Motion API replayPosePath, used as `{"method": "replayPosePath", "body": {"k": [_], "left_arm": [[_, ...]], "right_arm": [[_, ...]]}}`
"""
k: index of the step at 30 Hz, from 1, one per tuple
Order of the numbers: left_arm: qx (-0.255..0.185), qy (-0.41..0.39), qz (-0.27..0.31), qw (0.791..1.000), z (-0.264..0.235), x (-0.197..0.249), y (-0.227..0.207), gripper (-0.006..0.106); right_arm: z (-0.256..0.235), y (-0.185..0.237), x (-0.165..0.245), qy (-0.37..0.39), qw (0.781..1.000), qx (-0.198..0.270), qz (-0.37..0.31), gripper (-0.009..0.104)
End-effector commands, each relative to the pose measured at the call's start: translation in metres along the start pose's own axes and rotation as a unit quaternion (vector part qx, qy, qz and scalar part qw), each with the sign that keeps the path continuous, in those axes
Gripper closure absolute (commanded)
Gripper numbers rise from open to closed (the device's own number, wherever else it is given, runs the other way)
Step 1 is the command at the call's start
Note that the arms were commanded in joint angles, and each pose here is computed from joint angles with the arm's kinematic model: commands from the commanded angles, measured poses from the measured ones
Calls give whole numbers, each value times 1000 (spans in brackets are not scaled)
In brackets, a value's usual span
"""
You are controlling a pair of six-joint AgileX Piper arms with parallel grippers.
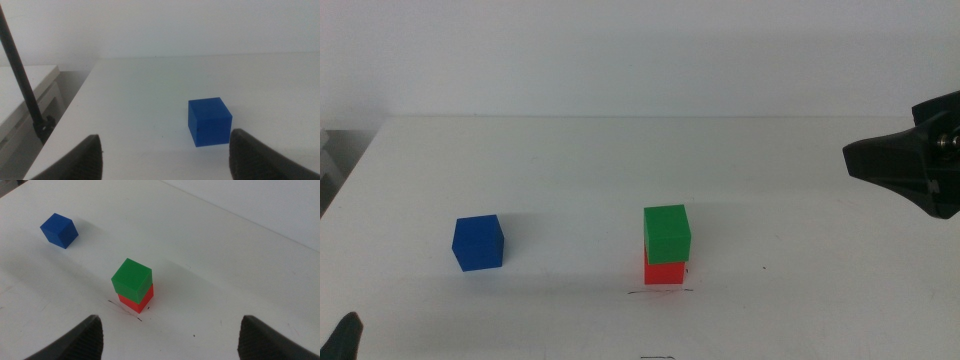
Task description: Stack red cubes first, then green, then blue cubes in a specific spot.
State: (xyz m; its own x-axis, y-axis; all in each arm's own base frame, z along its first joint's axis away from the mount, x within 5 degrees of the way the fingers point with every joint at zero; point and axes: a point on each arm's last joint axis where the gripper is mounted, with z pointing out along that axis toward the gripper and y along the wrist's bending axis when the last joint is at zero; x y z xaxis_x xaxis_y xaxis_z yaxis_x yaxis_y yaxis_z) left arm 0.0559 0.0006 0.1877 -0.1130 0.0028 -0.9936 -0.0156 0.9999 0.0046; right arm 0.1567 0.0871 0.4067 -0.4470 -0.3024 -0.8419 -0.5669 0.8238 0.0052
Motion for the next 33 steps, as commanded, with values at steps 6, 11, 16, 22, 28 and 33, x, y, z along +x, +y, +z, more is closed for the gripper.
{"method": "replayPosePath", "body": {"k": [6, 11, 16, 22, 28, 33], "left_arm": [[-17, -26, -47, 998, 1, -17, 2, 16], [-15, 19, -31, 999, 7, -65, 2, 16], [2, 142, 0, 990, 21, -122, 1, 16], [27, 244, -15, 969, 31, -179, -2, 16], [31, 255, -16, 966, 41, -197, -2, 16], [27, 252, -13, 967, 43, -196, -1, 16]], "right_arm": [[-10, -1, -11, -48, 999, 9, -4, 20], [-10, -1, -11, -48, 999, 9, -4, 20], [-10, -1, -11, -48, 999, 9, -4, 20], [-10, -1, -11, -48, 999, 9, -4, 20], [-10, -1, -11, -48, 999, 9, -4, 20], [-10, -1, -11, -48, 999, 9, -4, 20]]}}
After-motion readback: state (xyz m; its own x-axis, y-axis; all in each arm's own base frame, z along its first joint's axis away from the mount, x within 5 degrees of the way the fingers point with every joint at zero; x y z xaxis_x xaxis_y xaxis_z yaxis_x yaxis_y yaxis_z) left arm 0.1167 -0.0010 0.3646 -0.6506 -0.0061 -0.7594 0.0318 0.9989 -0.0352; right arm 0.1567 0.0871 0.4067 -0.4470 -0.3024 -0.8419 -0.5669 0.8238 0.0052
